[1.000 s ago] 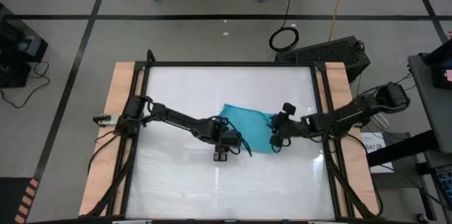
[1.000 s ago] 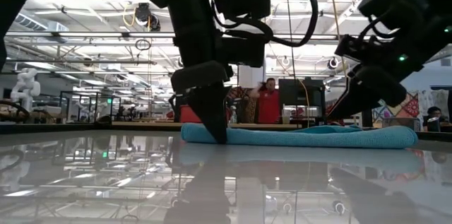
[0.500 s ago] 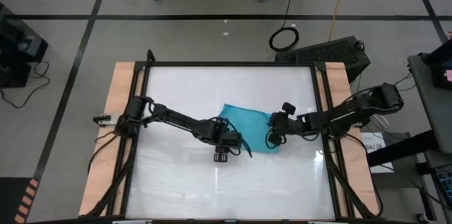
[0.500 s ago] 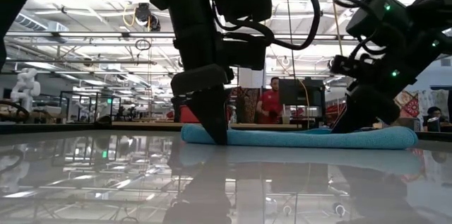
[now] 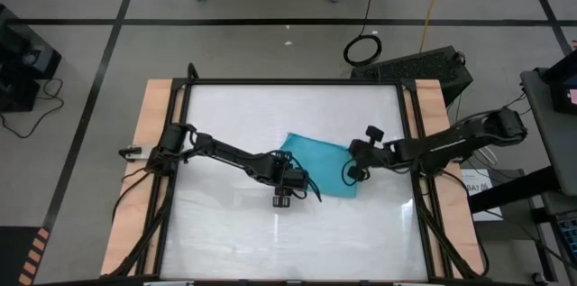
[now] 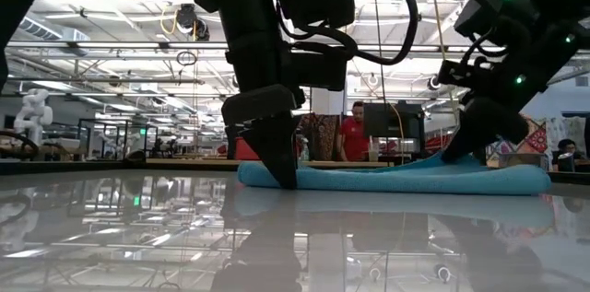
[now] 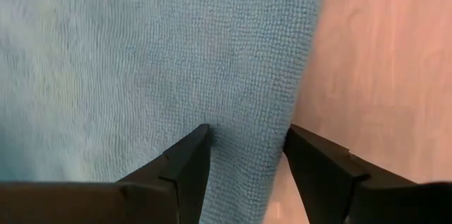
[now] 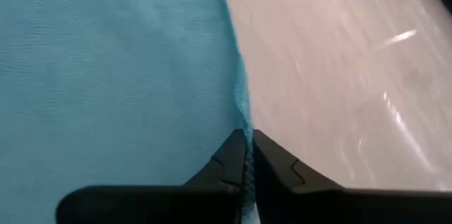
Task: Roll towel
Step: Fold the light blue towel
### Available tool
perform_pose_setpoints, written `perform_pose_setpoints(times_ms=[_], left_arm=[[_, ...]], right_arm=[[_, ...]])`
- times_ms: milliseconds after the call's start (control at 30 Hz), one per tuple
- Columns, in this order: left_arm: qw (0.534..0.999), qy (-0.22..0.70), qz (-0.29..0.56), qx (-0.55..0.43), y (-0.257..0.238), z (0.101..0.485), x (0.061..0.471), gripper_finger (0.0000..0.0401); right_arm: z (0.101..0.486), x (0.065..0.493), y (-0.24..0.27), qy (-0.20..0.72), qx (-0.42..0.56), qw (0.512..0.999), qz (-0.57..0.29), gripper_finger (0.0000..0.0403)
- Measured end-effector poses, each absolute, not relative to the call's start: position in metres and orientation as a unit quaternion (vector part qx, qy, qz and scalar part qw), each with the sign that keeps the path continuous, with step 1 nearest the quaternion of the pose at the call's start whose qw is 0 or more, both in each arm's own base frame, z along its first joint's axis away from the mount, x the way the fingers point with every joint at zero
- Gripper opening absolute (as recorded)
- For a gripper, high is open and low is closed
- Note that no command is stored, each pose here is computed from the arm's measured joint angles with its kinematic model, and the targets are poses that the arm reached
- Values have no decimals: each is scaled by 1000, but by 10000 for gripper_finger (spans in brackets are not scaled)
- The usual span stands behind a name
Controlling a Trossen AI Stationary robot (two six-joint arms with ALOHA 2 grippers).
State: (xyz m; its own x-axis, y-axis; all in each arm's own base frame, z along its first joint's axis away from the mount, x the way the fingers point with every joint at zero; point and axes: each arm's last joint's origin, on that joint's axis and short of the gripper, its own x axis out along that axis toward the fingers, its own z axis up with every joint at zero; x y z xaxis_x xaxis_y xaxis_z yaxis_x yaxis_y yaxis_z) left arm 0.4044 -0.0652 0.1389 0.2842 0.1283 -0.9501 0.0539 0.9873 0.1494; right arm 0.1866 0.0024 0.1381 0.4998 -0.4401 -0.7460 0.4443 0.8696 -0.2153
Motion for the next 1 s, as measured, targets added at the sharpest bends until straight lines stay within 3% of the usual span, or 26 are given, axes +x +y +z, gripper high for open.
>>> perform_pose_setpoints(times_ms=[233, 500, 667, 1000], left_arm=[[797, 598, 23, 76, -65, 138, 404, 191], [797, 599, 30, 66, -65, 138, 404, 191], [798, 598, 33, 68, -65, 139, 404, 191], [814, 575, 45, 74, -63, 165, 398, 191]], right_arm=[[146, 170, -18, 472, 44, 832, -287, 20], [158, 162, -24, 448, 53, 841, -298, 135], [172, 156, -20, 412, 97, 869, -255, 188], [186, 141, 5, 398, 180, 889, -140, 184]])
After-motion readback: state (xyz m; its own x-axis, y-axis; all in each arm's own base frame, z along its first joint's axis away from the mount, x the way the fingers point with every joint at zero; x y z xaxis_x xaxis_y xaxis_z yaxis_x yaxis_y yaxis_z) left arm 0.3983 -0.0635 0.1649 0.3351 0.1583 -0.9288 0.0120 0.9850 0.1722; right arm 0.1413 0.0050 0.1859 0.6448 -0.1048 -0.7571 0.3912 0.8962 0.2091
